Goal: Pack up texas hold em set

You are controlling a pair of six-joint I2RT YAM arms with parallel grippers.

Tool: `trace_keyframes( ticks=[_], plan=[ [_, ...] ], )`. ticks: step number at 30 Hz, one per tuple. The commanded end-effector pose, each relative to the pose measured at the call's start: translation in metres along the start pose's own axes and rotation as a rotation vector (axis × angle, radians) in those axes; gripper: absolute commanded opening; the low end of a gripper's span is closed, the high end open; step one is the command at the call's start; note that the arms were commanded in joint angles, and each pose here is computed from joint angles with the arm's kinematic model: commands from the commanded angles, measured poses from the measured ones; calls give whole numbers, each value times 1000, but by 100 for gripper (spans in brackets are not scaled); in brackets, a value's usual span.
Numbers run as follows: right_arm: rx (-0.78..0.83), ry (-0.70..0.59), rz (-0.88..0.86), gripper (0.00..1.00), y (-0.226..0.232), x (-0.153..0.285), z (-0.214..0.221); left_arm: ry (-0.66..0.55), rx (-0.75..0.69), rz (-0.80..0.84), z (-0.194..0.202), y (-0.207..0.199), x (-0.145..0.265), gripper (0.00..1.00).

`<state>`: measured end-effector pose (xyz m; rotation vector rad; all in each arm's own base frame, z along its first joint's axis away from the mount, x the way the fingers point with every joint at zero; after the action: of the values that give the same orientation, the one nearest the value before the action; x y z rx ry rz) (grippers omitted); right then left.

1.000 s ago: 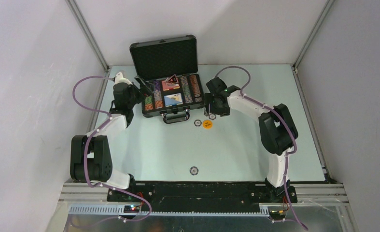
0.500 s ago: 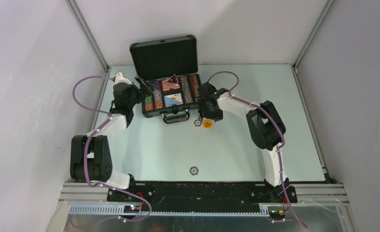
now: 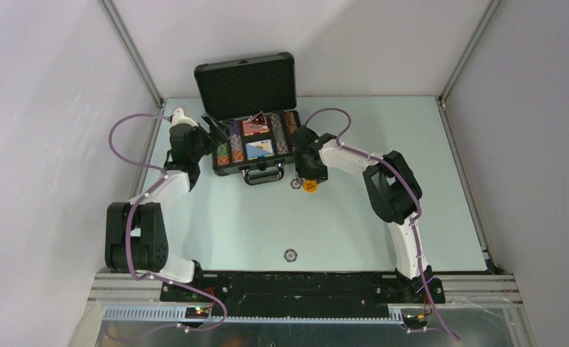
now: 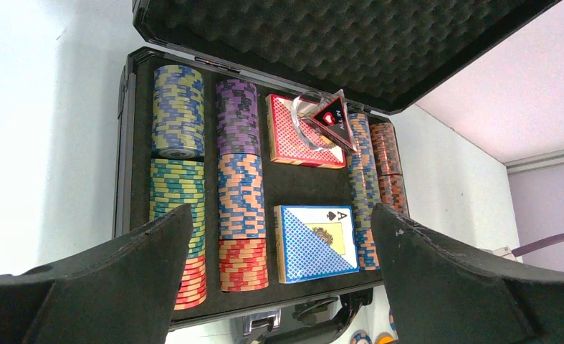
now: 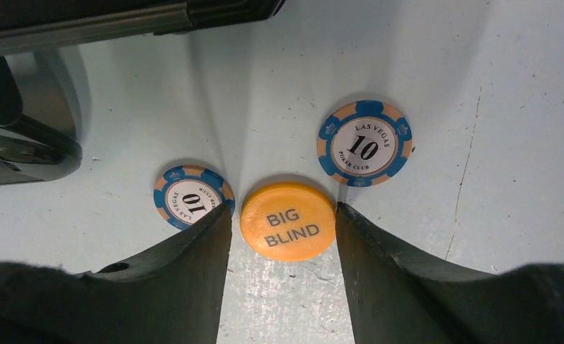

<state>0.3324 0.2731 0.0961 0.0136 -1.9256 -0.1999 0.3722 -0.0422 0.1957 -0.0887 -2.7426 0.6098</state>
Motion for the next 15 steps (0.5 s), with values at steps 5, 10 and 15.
trace_keyframes(
  ticks=[5,10,15],
  plan=[
    [45,12,61,60,-1,1,9,-56,7,32,-22,-8,-2,98],
    [51,15,69,54,-3,-1,11,-57,6,33,-22,-8,-2,98],
    [56,14,77,49,-4,0,11,-56,7,31,-21,-7,-2,98]
  ],
)
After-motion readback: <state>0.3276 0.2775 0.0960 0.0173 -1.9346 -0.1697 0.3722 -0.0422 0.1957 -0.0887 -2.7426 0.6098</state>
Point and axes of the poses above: each gripper's point midway between its finger pads, its own x axis back along the fingers, its own y axis along the line the jaws close on, z = x × y, the point moved 8 cm from there along x, back along the fingers, and after that the axes turned 12 degrees about -x, right-handed, at the moved point
